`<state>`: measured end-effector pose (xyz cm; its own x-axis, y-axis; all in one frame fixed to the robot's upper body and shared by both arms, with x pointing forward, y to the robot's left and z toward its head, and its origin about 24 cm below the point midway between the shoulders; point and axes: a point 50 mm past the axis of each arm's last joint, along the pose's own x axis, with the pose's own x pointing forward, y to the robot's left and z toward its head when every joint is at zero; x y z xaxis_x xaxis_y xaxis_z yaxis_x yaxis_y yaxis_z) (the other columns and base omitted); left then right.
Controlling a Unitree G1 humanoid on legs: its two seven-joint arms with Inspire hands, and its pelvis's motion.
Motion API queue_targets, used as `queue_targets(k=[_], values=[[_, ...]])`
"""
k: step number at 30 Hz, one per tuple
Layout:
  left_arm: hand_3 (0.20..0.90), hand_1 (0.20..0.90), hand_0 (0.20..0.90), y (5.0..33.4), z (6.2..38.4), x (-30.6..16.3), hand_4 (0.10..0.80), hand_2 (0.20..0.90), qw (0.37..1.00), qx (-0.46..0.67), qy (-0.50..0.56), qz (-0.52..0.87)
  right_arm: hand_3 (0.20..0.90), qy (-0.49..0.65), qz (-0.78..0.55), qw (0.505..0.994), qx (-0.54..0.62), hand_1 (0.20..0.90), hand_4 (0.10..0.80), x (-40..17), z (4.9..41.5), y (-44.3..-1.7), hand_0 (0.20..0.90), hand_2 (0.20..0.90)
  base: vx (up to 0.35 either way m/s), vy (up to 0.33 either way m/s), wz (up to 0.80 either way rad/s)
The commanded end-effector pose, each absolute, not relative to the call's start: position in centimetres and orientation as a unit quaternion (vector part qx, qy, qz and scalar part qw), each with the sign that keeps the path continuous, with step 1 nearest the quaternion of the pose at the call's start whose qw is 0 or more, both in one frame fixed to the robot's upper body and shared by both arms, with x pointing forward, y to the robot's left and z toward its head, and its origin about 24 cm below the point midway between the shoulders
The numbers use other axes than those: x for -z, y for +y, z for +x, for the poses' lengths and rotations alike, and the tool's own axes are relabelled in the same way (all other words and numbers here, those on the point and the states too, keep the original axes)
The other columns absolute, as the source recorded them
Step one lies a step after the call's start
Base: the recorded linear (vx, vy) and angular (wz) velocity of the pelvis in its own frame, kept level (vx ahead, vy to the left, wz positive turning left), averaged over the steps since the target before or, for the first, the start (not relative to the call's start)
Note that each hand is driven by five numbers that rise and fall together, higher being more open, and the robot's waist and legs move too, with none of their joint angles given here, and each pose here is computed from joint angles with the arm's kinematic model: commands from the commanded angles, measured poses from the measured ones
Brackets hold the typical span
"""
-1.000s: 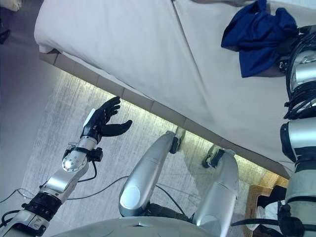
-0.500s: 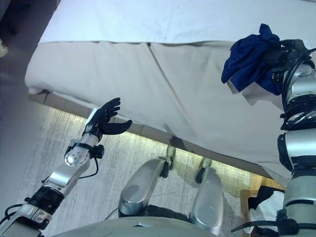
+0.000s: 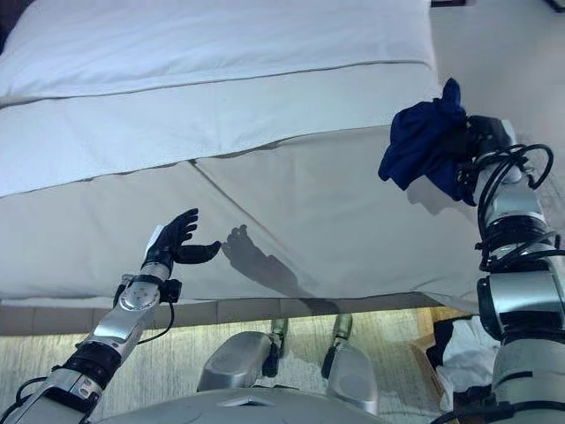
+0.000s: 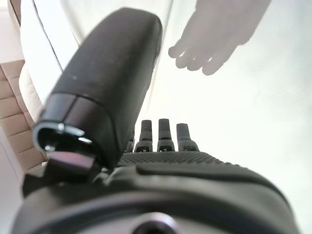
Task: Pick up the clothes from the bed and place them into the basket
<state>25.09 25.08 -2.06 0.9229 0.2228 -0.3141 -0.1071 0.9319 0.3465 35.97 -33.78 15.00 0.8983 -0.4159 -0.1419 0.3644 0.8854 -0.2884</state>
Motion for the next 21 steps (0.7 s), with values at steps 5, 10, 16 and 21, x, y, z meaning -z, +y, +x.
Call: queue_targets(k=[5, 10, 16, 21], values=[[0.900, 0.900, 0.900, 26.2, 25.0, 2.8, 0.800, 0.900, 0.956, -0.102, 0.188, 0.200, 0.200, 0.049, -0.161, 0.962, 0.213, 0.300, 0.100, -16.9, 35.4, -35.6, 0.300, 0.300, -0.067, -0.124, -0.74], [0.900, 0.900, 0.900, 25.7, 25.5, 3.0, 0.800, 0.900, 0.957, -0.106, 0.188, 0.196, 0.200, 0.059, -0.157, 0.959, 0.228, 0.300, 0.100, -15.6, 33.9, -36.7, 0.300, 0.300, -0.056, -0.135, -0.32], [0.900, 0.900, 0.900, 25.5, 25.9, 2.6, 0.800, 0.900, 0.958, -0.094, 0.177, 0.207, 0.200, 0.080, -0.146, 0.948, 0.271, 0.300, 0.100, -13.3, 31.8, -38.1, 0.300, 0.300, -0.051, -0.116, -0.30], [0.900, 0.900, 0.900, 25.8, 25.9, 2.5, 0.800, 0.900, 0.958, -0.090, 0.172, 0.212, 0.200, 0.110, -0.149, 0.937, 0.296, 0.300, 0.100, -11.6, 30.1, -39.3, 0.300, 0.300, -0.001, -0.108, -0.30]])
